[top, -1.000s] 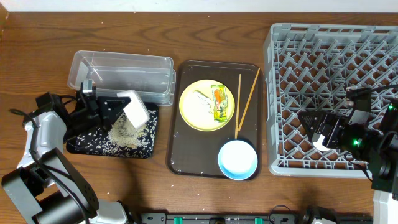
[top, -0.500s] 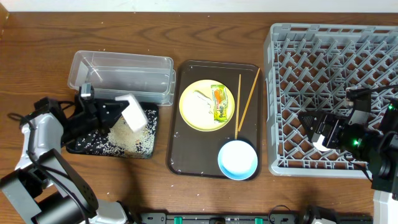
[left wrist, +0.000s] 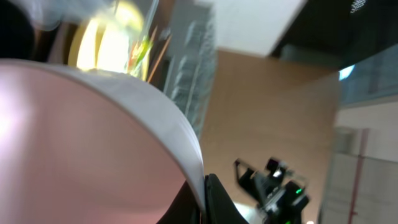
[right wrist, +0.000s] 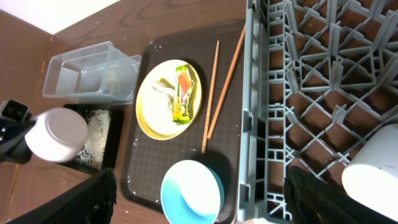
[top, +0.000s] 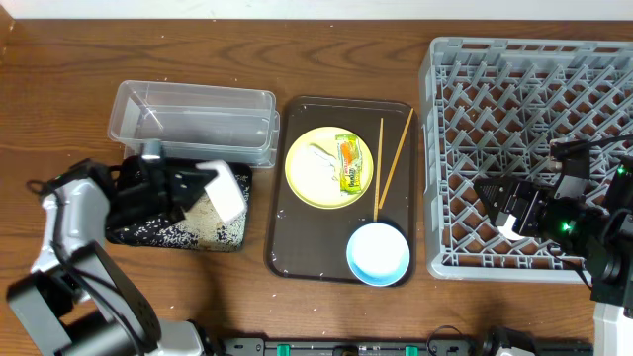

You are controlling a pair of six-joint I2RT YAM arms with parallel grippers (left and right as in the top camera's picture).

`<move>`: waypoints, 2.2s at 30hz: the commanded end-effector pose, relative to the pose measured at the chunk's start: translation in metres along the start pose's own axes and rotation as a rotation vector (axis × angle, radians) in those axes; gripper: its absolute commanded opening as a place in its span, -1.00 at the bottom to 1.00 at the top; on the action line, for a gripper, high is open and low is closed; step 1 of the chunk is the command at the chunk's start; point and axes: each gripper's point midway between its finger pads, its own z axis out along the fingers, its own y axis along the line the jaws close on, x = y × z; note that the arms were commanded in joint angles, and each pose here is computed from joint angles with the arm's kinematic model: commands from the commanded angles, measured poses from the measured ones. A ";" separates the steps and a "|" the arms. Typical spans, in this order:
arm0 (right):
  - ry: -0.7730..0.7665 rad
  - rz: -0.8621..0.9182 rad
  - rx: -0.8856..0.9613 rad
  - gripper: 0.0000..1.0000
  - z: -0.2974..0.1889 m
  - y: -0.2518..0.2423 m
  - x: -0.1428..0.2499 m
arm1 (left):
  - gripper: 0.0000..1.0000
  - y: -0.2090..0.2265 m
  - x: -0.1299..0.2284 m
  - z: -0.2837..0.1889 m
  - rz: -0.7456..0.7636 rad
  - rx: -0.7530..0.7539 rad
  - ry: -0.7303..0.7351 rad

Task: Sort waste into correct bins and load items into the dishwasher rack
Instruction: 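Set the empty pink-white bowl back on the brown tray, then grasp the snack wrapper and tissue from the yellow plate, left gripper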

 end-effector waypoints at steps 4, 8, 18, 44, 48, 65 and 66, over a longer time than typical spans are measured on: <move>-0.020 -0.023 0.001 0.70 -0.003 0.001 -0.005 | -0.88 0.006 0.064 0.038 0.203 -0.327 0.186; -0.021 -0.025 0.001 0.70 -0.003 0.001 -0.005 | -0.88 0.032 0.078 0.050 0.312 -0.660 0.182; -0.021 -0.022 0.031 0.70 -0.003 -0.004 -0.005 | -0.88 0.074 0.105 0.113 0.625 -1.099 0.111; -0.019 -0.020 0.039 0.72 -0.003 -0.005 -0.005 | 0.36 0.027 0.030 0.176 1.037 -1.098 -0.019; -0.020 -0.021 0.039 0.72 -0.003 -0.005 -0.005 | 0.37 0.054 0.005 0.192 1.047 -1.131 0.003; -0.013 -0.016 0.039 0.72 -0.003 -0.005 -0.003 | -0.88 0.107 -0.013 0.205 1.022 -1.216 0.070; -0.013 -0.016 0.039 0.72 -0.003 -0.005 -0.003 | -0.88 0.099 -0.011 0.203 1.025 -1.212 0.066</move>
